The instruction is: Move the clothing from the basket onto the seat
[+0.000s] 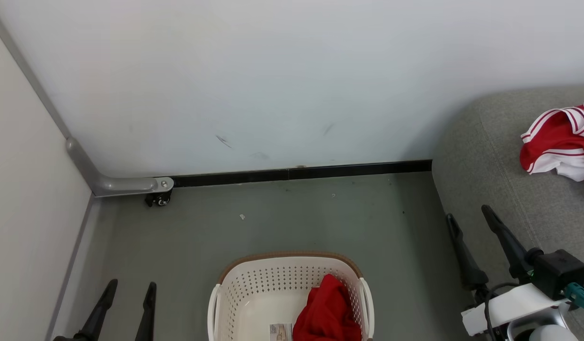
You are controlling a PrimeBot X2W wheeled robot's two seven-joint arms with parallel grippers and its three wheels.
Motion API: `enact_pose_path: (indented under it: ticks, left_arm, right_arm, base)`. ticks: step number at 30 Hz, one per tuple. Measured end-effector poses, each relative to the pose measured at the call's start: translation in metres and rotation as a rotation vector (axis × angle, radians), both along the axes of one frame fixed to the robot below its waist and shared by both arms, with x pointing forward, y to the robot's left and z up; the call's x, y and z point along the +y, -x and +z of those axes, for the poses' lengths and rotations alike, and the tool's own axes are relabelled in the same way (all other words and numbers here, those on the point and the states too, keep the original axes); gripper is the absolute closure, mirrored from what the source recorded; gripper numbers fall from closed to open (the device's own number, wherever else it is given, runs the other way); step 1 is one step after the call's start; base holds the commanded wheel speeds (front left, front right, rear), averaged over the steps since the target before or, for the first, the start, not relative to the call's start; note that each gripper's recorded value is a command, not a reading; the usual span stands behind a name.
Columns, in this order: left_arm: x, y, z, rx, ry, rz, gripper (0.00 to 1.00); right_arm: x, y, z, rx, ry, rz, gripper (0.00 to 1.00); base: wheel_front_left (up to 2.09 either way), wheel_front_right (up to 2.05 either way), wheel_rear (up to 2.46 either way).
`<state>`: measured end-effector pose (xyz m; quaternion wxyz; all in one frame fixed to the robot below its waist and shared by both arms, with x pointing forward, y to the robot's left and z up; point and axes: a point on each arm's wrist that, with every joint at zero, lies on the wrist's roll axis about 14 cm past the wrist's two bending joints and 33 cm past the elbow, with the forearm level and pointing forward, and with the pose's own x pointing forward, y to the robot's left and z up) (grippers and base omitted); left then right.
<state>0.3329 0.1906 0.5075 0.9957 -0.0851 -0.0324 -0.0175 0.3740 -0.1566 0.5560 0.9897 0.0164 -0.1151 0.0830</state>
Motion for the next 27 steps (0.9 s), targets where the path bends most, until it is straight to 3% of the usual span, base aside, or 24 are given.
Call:
enact_pose_path:
  ticks: [14, 27]
  left_arm:
    - [-0.033, -0.016, -0.016, 0.045, 0.000, -0.124, 0.00]
    - [-0.068, -0.042, -0.038, 0.101, 0.002, -0.249, 0.00]
  right_arm:
    - [-0.012, -0.009, -0.009, 0.025, 0.010, -0.032, 0.00]
    - [-0.011, -0.044, 0.007, -0.038, 0.031, -0.016, 0.00]
  base:
    - [0.00, 0.00, 0.00]
    - [0.00, 0.00, 0.00]
